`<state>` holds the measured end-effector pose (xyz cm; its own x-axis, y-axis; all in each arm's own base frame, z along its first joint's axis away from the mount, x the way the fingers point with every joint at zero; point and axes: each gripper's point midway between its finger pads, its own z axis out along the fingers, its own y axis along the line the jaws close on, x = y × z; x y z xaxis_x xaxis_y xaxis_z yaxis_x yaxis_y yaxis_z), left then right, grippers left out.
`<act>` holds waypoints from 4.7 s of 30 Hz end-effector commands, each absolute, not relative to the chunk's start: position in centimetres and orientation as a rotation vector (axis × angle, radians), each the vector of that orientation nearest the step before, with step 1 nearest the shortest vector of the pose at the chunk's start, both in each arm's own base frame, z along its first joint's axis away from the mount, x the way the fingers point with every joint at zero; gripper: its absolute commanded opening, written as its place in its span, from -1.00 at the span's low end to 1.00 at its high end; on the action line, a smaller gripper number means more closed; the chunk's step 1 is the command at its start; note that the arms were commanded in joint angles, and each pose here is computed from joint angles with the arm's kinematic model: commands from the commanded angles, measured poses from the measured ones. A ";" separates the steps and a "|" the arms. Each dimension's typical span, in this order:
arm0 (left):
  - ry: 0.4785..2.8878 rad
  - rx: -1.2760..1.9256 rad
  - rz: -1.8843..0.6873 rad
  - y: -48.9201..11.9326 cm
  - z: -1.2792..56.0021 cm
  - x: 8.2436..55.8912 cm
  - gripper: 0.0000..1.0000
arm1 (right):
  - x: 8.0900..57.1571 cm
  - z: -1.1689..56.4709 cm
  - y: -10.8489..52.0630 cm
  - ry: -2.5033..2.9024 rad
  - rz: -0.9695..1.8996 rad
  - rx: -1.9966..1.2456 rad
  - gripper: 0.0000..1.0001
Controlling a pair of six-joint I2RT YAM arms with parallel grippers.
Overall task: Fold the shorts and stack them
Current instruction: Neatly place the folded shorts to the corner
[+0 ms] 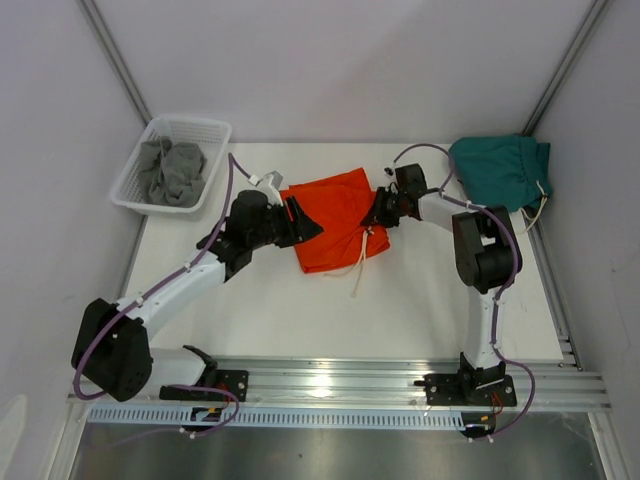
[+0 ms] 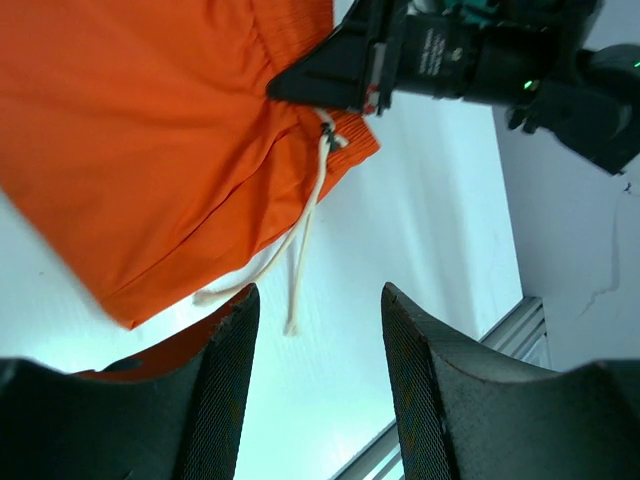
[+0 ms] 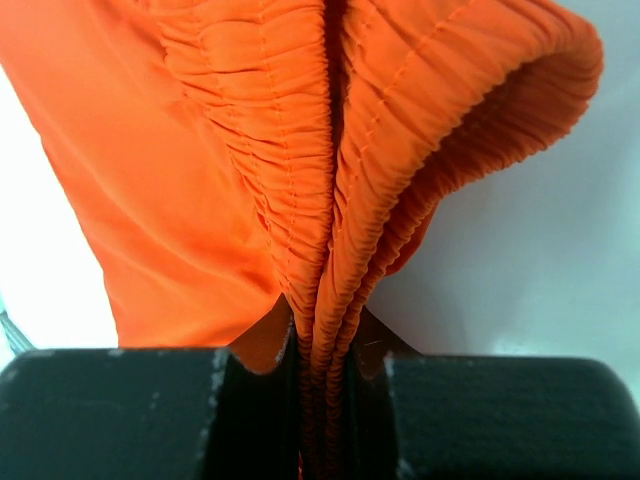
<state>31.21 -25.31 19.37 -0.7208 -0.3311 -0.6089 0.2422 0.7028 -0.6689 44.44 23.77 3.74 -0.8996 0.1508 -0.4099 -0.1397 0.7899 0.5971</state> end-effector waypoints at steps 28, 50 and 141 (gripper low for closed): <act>2.239 -0.041 -0.943 -24.5 16.7 29.8 0.12 | 49.0 5.8 18.8 2.552 0.713 0.007 -1.00; 2.252 0.041 -0.930 -25.5 19.1 30.4 0.13 | 58.2 30.0 -10.9 2.001 0.544 0.391 -1.00; 2.279 0.099 -0.905 -27.9 18.2 32.5 0.26 | 57.5 14.6 -9.9 2.104 -0.166 0.933 0.45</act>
<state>32.03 -26.96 17.32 -0.7824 -0.1840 -0.5950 0.2586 0.7731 -0.5792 56.66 -9.87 12.67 -0.4173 0.5926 -0.6890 0.6650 0.7158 0.2129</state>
